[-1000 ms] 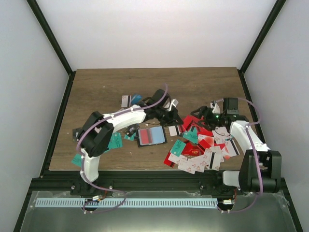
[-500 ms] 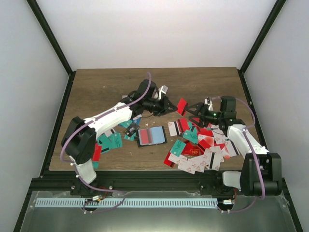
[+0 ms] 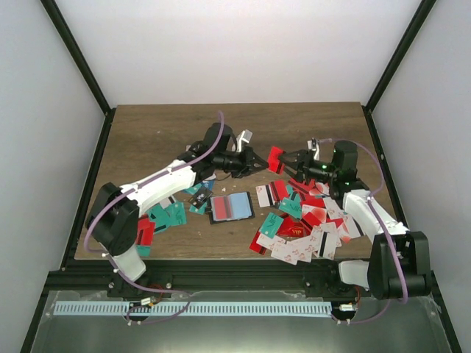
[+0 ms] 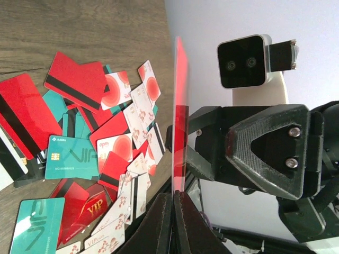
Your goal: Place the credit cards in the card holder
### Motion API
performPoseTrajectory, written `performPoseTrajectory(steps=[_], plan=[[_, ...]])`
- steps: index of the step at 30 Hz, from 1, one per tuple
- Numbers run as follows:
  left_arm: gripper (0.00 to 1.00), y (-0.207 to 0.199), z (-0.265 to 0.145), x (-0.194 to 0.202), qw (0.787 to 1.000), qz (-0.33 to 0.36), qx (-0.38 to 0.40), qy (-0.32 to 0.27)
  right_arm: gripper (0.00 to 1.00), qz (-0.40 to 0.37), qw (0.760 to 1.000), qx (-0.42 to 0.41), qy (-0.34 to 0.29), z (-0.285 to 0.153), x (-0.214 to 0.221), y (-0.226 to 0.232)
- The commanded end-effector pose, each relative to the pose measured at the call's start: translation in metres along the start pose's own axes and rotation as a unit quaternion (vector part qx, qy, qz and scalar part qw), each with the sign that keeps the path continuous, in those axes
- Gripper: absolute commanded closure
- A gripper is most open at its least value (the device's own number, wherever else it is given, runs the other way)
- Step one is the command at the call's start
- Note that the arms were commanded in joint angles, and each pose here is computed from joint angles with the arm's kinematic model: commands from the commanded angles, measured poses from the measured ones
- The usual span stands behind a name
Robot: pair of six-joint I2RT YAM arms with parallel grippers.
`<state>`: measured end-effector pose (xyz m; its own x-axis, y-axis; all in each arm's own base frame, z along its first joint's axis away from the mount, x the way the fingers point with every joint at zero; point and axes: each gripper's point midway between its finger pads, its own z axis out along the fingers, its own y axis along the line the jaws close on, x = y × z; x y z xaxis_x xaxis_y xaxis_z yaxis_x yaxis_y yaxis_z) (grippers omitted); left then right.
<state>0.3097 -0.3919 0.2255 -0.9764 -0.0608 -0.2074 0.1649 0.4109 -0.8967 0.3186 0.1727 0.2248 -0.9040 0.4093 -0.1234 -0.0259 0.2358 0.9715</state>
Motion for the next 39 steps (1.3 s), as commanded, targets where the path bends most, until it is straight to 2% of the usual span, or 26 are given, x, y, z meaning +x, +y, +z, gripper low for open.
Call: performPoseTrajectory(steps=[1, 6, 10, 11, 14, 17, 19, 22, 27, 34, 39], plan=[[0.96, -0.018, -0.010, 0.000, 1.000, 0.011, 0.027, -0.010, 0.63, -0.023, 0.999, -0.043, 0.013, 0.003, 0.005, 0.028], [0.96, -0.018, -0.014, 0.001, 0.999, 0.009, 0.030, -0.016, 0.85, -0.028, 0.998, -0.045, 0.018, 0.005, 0.008, 0.031], [0.96, -0.019, -0.016, 0.003, 0.999, 0.017, 0.034, -0.015, 0.98, -0.031, 0.998, -0.040, 0.025, 0.007, 0.010, 0.028], [0.93, -0.019, -0.017, 0.003, 0.999, 0.021, 0.032, -0.015, 0.99, -0.032, 0.998, -0.039, 0.028, 0.008, 0.010, 0.028], [0.73, -0.015, -0.027, 0.003, 0.999, 0.044, 0.018, -0.018, 0.99, -0.048, 0.997, -0.045, 0.044, 0.013, 0.015, 0.031], [0.57, -0.008, -0.046, 0.002, 0.997, 0.076, -0.008, -0.029, 0.99, -0.068, 0.994, -0.052, 0.071, 0.021, 0.025, 0.033], [0.51, -0.007, -0.065, 0.001, 0.994, 0.094, -0.020, -0.043, 0.99, -0.070, 0.992, -0.057, 0.089, 0.025, 0.033, 0.034], [0.47, -0.004, -0.092, 0.004, 0.993, 0.104, -0.016, -0.057, 0.99, -0.086, 0.987, -0.073, 0.118, 0.029, 0.050, 0.043], [0.48, -0.006, -0.121, 0.021, 0.993, 0.105, 0.026, -0.050, 0.99, -0.098, 0.980, -0.094, 0.143, 0.029, 0.071, 0.064], [0.51, -0.044, -0.139, 0.048, 0.985, 0.121, 0.123, -0.024, 0.99, -0.130, 0.971, -0.131, 0.154, 0.035, 0.100, 0.110], [0.62, -0.054, -0.148, 0.056, 0.981, 0.125, 0.146, -0.020, 0.99, -0.142, 0.968, -0.146, 0.144, 0.041, 0.109, 0.134]])
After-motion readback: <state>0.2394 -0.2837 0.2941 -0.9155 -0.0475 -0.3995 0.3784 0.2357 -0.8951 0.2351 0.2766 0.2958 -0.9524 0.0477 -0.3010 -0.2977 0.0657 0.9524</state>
